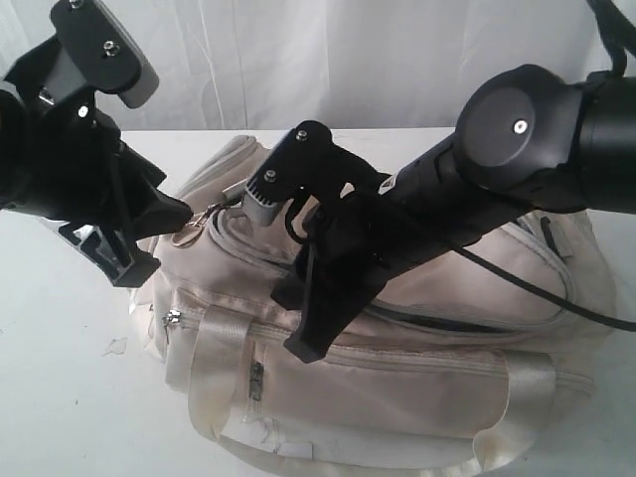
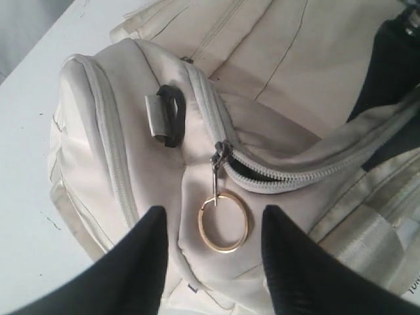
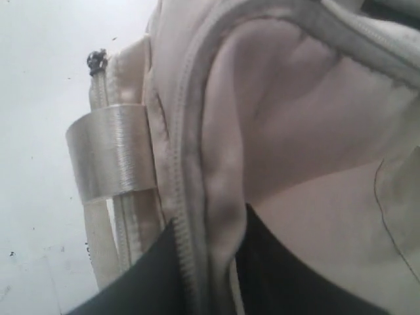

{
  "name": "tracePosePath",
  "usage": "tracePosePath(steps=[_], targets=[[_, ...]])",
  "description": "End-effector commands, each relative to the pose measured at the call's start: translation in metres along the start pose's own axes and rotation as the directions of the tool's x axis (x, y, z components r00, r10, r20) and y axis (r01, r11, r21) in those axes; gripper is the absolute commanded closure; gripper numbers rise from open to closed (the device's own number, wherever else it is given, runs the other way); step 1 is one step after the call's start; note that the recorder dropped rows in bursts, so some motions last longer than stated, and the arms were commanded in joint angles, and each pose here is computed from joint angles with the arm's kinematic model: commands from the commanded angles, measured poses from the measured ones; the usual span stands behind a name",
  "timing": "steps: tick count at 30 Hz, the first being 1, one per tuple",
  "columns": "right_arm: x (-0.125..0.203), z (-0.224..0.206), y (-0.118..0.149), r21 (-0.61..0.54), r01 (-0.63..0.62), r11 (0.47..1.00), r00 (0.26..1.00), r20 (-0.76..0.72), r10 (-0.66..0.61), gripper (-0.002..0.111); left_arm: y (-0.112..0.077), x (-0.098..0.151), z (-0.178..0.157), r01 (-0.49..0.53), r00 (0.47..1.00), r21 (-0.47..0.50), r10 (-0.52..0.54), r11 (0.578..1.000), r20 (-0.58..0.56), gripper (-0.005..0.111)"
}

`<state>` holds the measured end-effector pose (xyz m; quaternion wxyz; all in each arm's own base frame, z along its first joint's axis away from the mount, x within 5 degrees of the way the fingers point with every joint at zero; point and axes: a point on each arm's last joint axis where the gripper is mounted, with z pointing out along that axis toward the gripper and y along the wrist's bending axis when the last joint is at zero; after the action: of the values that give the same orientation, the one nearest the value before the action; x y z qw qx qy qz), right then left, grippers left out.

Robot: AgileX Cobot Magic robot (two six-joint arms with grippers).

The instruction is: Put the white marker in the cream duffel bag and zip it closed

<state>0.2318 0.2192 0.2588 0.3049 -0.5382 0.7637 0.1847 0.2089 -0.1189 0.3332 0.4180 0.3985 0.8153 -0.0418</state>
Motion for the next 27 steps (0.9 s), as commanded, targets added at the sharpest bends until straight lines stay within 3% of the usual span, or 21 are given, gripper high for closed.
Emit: tracePosePath(steps=[1, 7, 13, 27], targets=[[-0.009, -0.024, 0.004, 0.042, 0.013, 0.999, 0.998, 0.066, -0.016, 0.082, -0.004, 0.003, -0.012, 0.009, 1.000, 0.028, -0.009, 1.000, -0.005, 0.057], [-0.007, -0.027, 0.002, 0.073, 0.012, 0.997, 0.999, 0.043, -0.015, 0.082, -0.011, 0.003, -0.013, 0.019, 1.000, 0.099, -0.019, 0.995, 0.003, 0.058], [-0.007, -0.027, 0.002, 0.074, 0.009, 0.997, 0.999, 0.042, -0.012, 0.103, -0.017, 0.000, -0.014, 0.004, 0.999, 0.166, -0.010, 0.986, 0.031, 0.065], [-0.005, -0.044, 0.011, 0.040, 0.046, 0.998, 0.999, 0.017, -0.046, 0.103, -0.018, 0.000, -0.014, 0.001, 0.999, 0.175, -0.007, 0.984, 0.031, 0.065]])
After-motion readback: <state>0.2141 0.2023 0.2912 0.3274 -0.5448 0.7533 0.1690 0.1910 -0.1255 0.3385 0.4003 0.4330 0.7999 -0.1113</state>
